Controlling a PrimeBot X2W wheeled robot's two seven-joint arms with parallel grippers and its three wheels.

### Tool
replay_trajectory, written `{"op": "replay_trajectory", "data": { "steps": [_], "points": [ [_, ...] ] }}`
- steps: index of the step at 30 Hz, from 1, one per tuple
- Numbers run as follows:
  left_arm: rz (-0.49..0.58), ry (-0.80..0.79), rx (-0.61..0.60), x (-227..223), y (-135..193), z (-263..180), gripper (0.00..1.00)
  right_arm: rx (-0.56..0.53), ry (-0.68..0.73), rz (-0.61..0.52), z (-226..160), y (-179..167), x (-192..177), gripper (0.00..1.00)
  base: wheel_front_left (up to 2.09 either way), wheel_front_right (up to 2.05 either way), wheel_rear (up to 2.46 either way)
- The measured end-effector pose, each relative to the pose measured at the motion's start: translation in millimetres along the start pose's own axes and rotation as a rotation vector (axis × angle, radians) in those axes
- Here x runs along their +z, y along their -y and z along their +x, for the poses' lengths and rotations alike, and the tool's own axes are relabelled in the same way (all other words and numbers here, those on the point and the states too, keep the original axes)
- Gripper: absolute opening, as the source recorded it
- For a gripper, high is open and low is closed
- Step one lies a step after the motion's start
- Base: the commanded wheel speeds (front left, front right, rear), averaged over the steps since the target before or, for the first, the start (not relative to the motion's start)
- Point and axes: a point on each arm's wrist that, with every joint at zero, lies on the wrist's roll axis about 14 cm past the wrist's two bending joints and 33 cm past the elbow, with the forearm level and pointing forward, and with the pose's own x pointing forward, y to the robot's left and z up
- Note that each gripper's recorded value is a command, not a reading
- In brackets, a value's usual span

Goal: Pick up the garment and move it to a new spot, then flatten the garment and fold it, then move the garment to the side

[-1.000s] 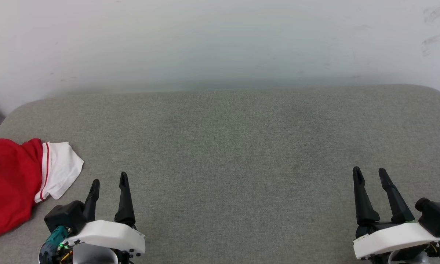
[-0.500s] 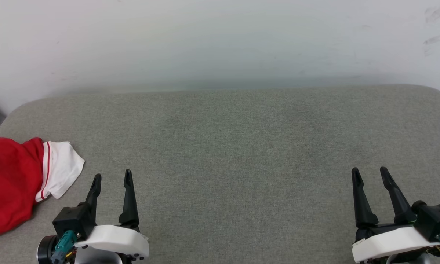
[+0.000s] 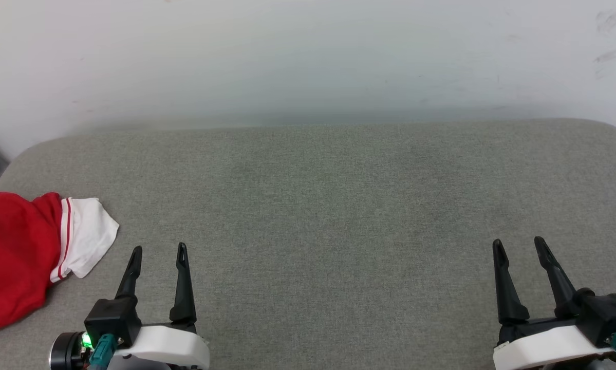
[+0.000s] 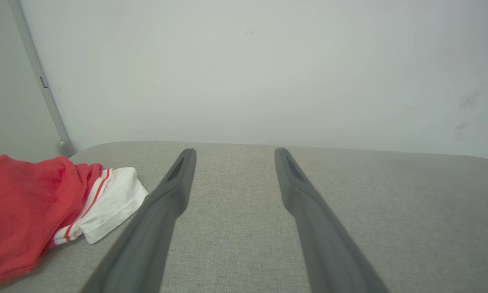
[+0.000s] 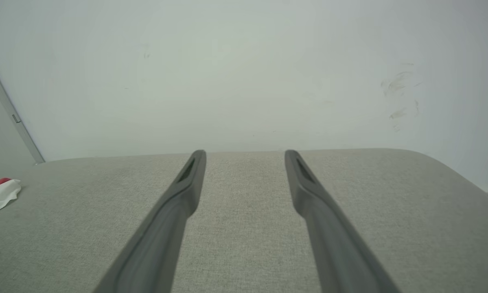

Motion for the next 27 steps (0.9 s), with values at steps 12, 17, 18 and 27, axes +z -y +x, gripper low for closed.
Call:
{"op": "replay_trajectory", "data": {
  "steps": [12, 17, 18, 27],
  "points": [
    [0.068, 0.02, -0.021, -0.5, 2.5, -3.3, 1.0, 0.011, 0.023, -0.05, -1.5, -1.8, 4.3, 1.0, 0.0, 0.0, 0.0],
    [0.098, 0.027, -0.026, -0.5, 2.7, -5.2, 1.0, 0.019, 0.03, -0.061, -2.6, -3.7, 5.1, 1.0, 0.0, 0.0, 0.0],
    [0.104, 0.031, -0.028, -0.1, 2.7, -5.4, 1.0, 0.021, 0.029, -0.064, -2.9, -4.6, 4.6, 1.0, 0.0, 0.0, 0.0],
    [0.151, 0.046, -0.031, 1.4, 2.5, -7.1, 1.0, 0.006, 0.031, -0.053, -4.9, 0.4, 2.8, 1.0, 0.0, 0.0, 0.0]
  ]
}}
